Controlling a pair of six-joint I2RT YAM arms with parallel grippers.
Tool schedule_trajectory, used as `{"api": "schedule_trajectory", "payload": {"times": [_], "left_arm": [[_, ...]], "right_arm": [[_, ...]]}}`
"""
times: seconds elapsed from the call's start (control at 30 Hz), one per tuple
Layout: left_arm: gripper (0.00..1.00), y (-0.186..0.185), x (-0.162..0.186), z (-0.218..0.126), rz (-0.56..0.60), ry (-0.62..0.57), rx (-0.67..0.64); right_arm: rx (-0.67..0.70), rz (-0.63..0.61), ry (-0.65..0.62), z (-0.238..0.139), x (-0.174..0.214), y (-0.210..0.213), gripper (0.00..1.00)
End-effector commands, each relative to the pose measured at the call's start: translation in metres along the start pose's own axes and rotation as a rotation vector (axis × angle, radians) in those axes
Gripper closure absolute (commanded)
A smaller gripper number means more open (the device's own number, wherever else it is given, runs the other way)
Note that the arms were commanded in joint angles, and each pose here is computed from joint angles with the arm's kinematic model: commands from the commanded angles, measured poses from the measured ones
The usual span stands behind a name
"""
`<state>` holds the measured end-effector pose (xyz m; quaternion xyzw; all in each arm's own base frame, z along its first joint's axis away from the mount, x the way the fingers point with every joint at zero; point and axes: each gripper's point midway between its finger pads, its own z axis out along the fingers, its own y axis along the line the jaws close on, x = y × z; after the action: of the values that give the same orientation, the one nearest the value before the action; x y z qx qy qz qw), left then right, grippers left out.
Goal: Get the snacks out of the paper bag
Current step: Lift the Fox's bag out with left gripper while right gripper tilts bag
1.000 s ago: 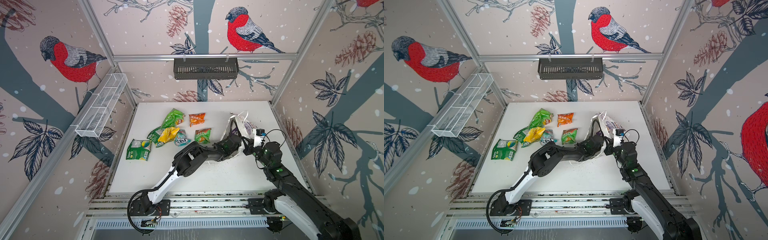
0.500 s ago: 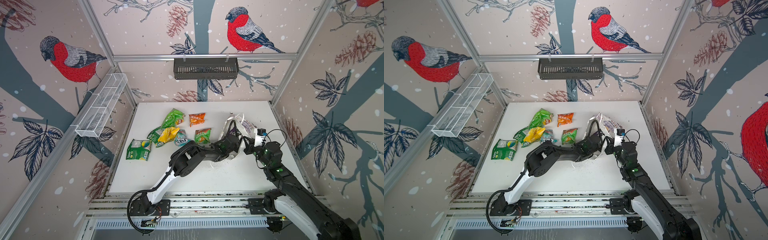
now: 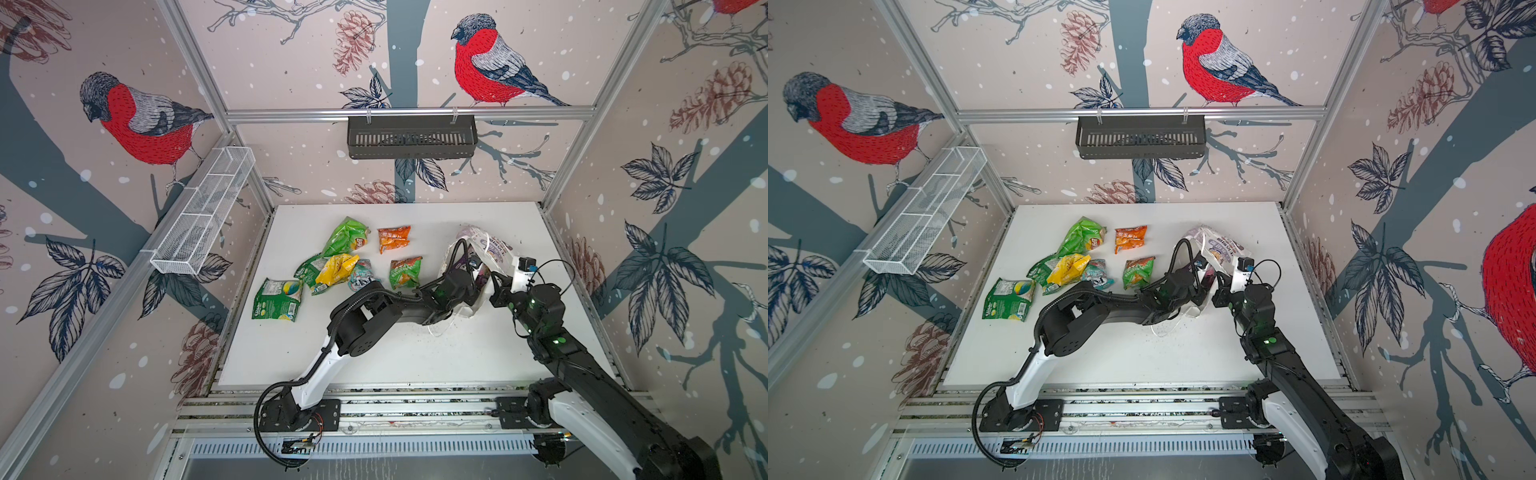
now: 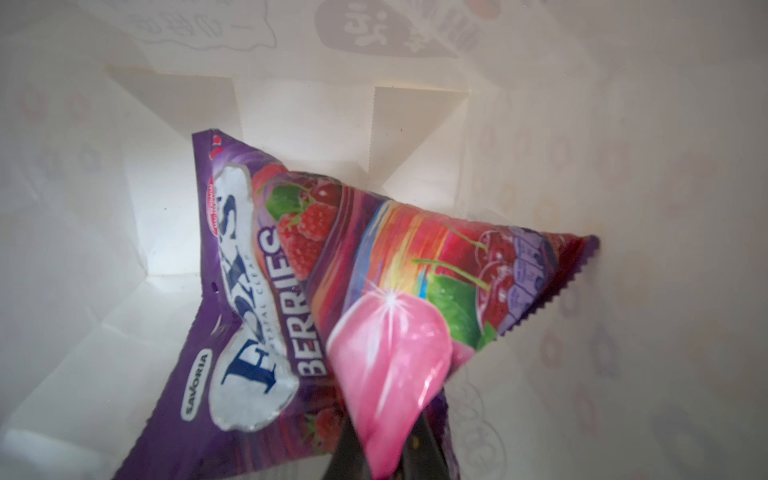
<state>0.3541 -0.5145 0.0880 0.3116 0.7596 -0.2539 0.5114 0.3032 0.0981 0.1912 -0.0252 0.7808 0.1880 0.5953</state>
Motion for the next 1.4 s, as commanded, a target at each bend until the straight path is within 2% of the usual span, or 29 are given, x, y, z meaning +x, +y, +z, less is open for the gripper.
{"api": "schedule_trajectory", "payload": {"times": [0.0, 0.33, 1.03, 1.37], "left_arm": [[1.0, -0.006, -0.031, -0.006, -0.029, -0.099, 0.035], [1.0, -0.008, -0.042, -0.025, -0.041, -0.106, 0.057], [1.0, 0.007, -0.051, -0.08, -0.017, -0.14, 0.011], [1.0, 0.015, -0.088, -0.121, -0.001, -0.277, -0.017]], "right_arm": [[0.018, 0.008, -0.021, 0.0, -0.004, -0.003, 1.0], [0.078, -0.001, -0.008, -0.001, 0.002, -0.015, 1.0], [0.081, 0.033, -0.002, 0.005, 0.004, -0.021, 1.0], [0.111, 0.05, 0.018, 0.021, 0.0, -0.026, 1.0]]}}
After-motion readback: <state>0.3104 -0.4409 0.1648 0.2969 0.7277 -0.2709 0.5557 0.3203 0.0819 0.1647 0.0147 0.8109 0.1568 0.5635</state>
